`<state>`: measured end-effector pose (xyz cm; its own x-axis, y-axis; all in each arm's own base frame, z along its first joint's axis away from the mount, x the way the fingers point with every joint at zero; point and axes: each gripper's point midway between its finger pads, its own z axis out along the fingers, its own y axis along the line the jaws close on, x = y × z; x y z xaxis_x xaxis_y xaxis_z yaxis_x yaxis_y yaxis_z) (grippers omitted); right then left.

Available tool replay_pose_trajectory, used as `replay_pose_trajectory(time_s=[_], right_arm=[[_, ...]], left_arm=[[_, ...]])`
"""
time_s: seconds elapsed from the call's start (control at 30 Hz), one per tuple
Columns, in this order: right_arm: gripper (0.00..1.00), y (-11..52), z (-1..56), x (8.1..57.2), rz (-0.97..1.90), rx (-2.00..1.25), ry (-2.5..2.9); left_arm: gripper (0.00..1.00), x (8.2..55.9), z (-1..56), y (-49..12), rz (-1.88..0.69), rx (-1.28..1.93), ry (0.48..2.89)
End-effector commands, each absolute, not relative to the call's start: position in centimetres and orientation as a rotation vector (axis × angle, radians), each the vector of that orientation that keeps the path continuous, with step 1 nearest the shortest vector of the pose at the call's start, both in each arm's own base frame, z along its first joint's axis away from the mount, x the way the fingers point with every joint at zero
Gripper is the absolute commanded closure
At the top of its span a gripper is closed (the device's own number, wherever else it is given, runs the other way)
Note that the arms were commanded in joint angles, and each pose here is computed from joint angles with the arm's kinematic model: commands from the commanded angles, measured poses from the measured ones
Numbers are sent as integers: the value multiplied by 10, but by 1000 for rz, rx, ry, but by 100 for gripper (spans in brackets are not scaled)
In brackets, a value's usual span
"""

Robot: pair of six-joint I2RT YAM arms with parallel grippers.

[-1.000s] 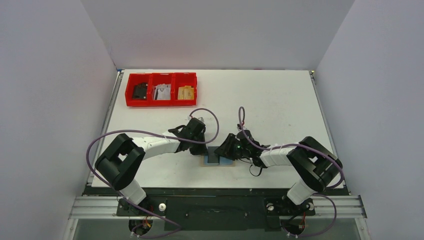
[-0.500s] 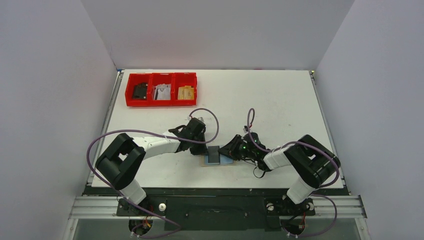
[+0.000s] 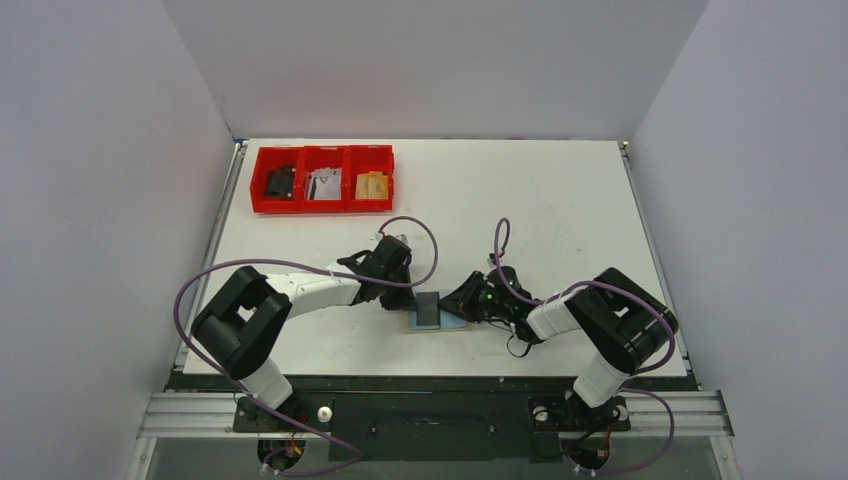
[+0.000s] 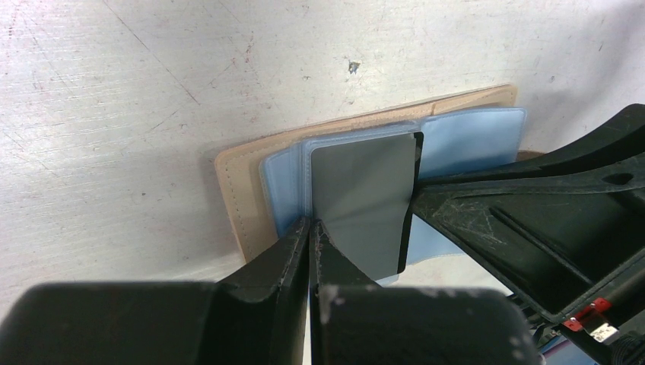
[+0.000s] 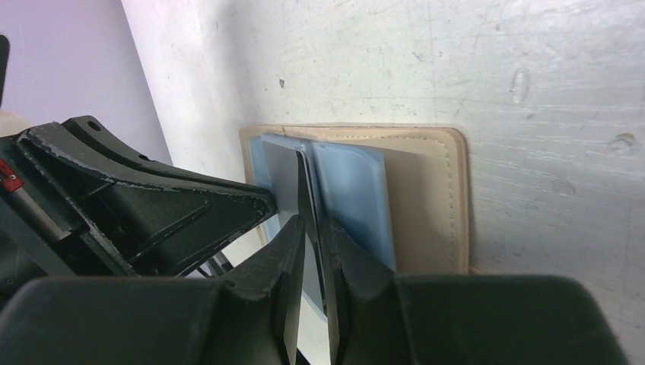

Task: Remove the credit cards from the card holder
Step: Remove the credit card from the card holder.

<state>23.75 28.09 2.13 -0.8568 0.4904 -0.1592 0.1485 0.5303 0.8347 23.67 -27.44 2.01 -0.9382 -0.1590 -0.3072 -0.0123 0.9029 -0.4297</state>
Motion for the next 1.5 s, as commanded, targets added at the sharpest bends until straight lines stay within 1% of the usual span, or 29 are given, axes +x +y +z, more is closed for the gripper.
replay_pose_trajectory(time_s=[0.0,0.57,0.7,0.83,1.47], right_arm=[[88,278,23,246,1214,505,2367],[90,291,22,243,1214,444,2394],[94,288,19,242,1192,443,2404],[100,285,19,243,1184,456,2400],[100,262,18,247,1138,497,2376]], left_arm=[[100,224,-5,-261,-505,-114,2803],[100,225,-5,-263,-510,-105,2806],[100,226,-4,-264,-509,-103,2805],[100,225,-5,-263,-503,-105,2808],[100,224,-10,-244,-451,-146,2812]])
